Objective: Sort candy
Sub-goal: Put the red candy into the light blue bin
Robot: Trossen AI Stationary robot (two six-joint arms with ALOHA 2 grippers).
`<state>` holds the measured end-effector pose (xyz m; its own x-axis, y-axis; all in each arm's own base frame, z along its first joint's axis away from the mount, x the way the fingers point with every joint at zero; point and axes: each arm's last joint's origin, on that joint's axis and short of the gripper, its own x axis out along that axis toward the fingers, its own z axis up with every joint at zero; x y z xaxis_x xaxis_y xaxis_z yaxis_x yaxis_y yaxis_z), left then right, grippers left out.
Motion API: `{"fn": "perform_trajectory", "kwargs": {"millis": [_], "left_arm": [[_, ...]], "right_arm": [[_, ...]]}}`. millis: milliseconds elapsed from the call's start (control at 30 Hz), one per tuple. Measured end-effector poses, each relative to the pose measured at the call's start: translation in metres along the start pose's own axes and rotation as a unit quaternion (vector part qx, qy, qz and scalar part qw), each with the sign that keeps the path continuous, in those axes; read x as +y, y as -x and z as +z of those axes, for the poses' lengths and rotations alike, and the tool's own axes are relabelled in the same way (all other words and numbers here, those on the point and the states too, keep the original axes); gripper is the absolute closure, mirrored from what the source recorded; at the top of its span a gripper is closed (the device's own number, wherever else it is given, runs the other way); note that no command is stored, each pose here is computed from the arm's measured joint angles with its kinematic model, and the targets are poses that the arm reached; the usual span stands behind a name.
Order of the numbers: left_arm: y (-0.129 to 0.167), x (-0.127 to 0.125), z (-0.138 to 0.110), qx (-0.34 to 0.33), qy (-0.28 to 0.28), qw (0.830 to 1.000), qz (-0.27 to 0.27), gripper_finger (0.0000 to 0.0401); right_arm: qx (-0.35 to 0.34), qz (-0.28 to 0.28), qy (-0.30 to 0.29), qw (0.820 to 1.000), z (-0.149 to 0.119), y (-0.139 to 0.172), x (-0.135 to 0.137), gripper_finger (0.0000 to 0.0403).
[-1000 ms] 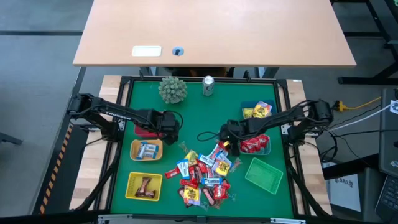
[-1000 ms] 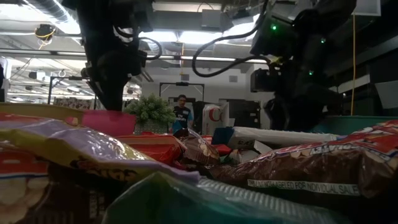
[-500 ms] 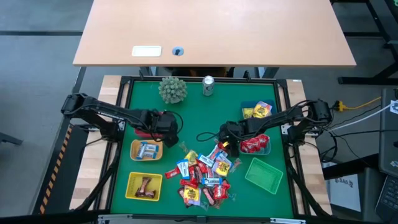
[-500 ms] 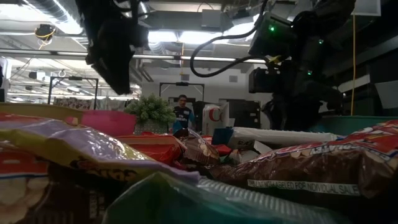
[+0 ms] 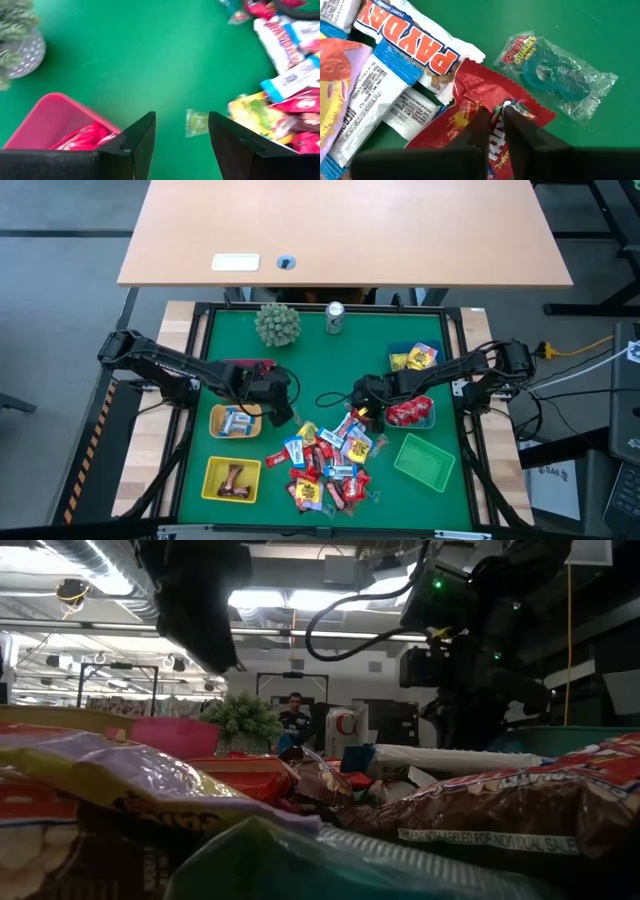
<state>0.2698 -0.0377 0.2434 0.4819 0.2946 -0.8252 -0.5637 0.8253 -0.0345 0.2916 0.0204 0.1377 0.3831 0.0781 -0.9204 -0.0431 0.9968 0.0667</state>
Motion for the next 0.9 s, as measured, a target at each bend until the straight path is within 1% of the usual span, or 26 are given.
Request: {"fn": "perform_trajectory", "kwargs": {"millis": [100, 167, 300, 400, 600, 900], "left_arm": [[0.001, -0.003, 0.000, -0.008, 0.000, 1.000, -0.009, 0.0232], [0.002, -0.005, -0.001, -0.009, -0.002, 1.000, -0.012, 0.0232], [0.003, -0.007, -0.002, -0.009, -0.006, 1.000, -0.015, 0.0232], [0.004, -0.009, -0.004, -0.009, -0.009, 1.000, -0.018, 0.0232], [0.004, -0.012, -0.002, -0.020, -0.006, 0.999, -0.030, 0.0232], [0.004, -0.013, 0.000, -0.030, 0.001, 0.999, -0.038, 0.0232]], "right_arm": [[0.000, 0.000, 0.000, 1.000, 0.000, 0.000, 0.000, 0.0390], [0.000, 0.000, 0.000, 1.000, 0.000, 0.000, 0.000, 0.0399], [-0.002, 0.000, 0.000, 1.000, 0.000, 0.001, 0.000, 0.0396], [-0.003, 0.001, 0.000, 1.000, 0.000, 0.005, 0.000, 0.0401], [-0.021, 0.006, 0.001, 1.000, 0.001, 0.022, 0.002, 0.0401], [-0.020, 0.006, 0.010, 1.000, 0.026, 0.060, 0.005, 0.0399]]}}
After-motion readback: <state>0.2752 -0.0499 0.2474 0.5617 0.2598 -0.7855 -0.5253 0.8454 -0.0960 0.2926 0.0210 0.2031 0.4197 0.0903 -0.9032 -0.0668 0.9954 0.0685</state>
